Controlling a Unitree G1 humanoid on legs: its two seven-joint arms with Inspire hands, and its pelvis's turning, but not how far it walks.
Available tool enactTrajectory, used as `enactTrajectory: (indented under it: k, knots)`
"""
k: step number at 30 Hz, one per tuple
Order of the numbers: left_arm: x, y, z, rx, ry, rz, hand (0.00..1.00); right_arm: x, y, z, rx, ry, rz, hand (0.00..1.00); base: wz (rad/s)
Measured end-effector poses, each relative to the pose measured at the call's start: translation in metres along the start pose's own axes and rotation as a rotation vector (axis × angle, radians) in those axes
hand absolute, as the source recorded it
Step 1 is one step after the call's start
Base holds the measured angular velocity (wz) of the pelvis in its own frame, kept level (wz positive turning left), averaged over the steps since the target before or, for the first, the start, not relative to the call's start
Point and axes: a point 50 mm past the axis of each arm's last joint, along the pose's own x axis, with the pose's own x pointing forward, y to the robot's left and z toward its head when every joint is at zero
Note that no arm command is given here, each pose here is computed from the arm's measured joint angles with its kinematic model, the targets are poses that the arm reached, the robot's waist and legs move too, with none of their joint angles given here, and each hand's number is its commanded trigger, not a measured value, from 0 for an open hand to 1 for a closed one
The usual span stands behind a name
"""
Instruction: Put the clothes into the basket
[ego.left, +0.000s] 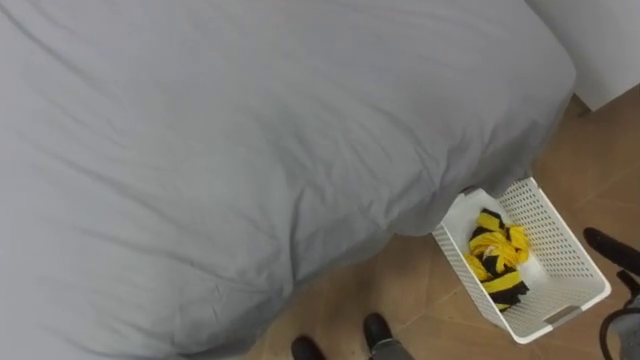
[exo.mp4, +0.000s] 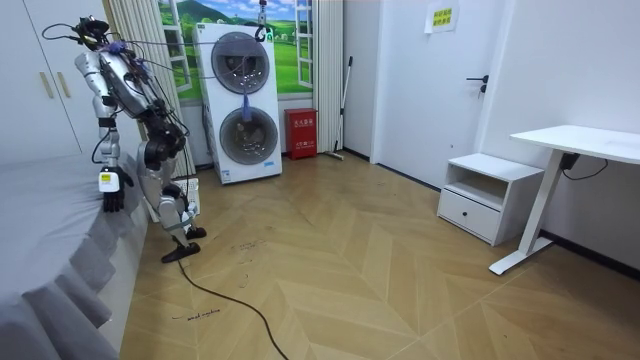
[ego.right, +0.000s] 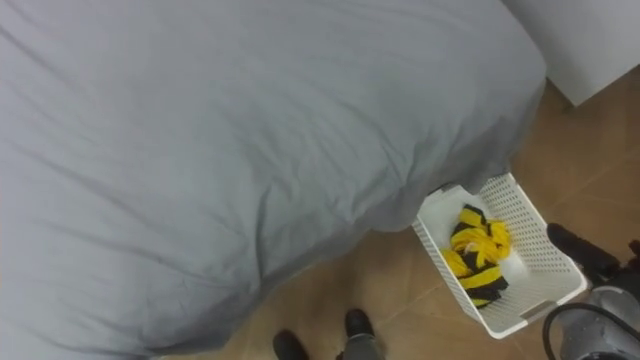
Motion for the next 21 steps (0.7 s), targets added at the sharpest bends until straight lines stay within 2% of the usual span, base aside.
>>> enactTrajectory:
  k: [13,18,21]
  knots:
    - [-0.001,0.001,-0.006,0.001,0.016,-0.005,0.0,0.0,-0.003,0.001,-0.025,-0.011,-0.004,0.0,0.0]
    - [-0.003,0.001,-0.015,-0.001,0.039,-0.03,0.0,-0.001,-0.019,-0.01,-0.084,-0.008,-0.03,0.0,0.05]
    - [-0.007,0.003,-0.028,0.002,0.064,-0.037,0.0,-0.006,-0.037,-0.028,-0.127,0.011,-0.043,0.0,0.21]
